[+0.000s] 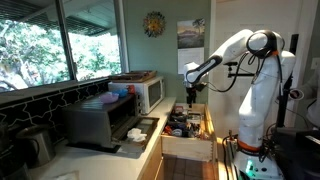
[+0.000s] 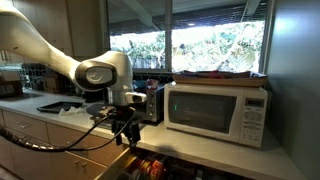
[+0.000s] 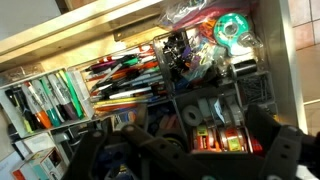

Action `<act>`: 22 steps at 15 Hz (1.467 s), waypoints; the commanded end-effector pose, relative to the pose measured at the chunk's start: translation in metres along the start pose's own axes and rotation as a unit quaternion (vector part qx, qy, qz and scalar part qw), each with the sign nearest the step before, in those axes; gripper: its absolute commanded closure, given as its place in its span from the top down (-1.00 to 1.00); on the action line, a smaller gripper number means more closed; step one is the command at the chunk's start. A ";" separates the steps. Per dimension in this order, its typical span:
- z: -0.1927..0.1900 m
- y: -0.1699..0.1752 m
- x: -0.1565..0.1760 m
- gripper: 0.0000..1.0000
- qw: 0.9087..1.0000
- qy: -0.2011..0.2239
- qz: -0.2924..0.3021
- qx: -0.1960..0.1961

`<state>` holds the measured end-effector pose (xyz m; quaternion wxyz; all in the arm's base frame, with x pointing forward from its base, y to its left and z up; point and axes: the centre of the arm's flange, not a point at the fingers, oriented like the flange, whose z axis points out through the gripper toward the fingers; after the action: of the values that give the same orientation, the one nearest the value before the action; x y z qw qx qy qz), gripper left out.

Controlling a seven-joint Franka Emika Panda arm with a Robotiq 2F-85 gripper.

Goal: Take the white thing out of the drawer

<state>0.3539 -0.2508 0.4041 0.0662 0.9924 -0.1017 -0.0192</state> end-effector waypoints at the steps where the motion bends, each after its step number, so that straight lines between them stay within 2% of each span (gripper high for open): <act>1: 0.025 0.003 0.016 1.00 0.998 0.049 -0.032 -0.036; 2: 0.037 0.002 0.028 1.00 0.996 0.053 -0.042 -0.064; 3: 0.045 0.000 0.036 1.00 0.994 0.063 -0.054 -0.070; 5: 0.065 -0.007 0.054 1.00 0.993 0.085 -0.071 -0.052; 9: 0.099 -0.018 0.061 1.00 0.990 0.120 -0.063 0.030; 10: 0.081 -0.023 0.055 1.00 0.992 0.109 -0.056 -0.008; 12: 0.093 -0.027 0.057 1.00 0.992 0.111 -0.057 0.008; 15: 0.095 -0.032 0.055 1.00 0.992 0.107 -0.066 0.012; 19: 0.132 -0.055 0.033 1.00 0.992 0.051 -0.109 0.038; 21: 0.144 -0.059 0.024 1.00 0.991 0.057 -0.121 0.001; 22: 0.149 -0.057 0.023 1.00 0.987 0.074 -0.143 -0.012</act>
<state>0.3925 -0.2183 0.2684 0.0473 0.9982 0.0128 0.0335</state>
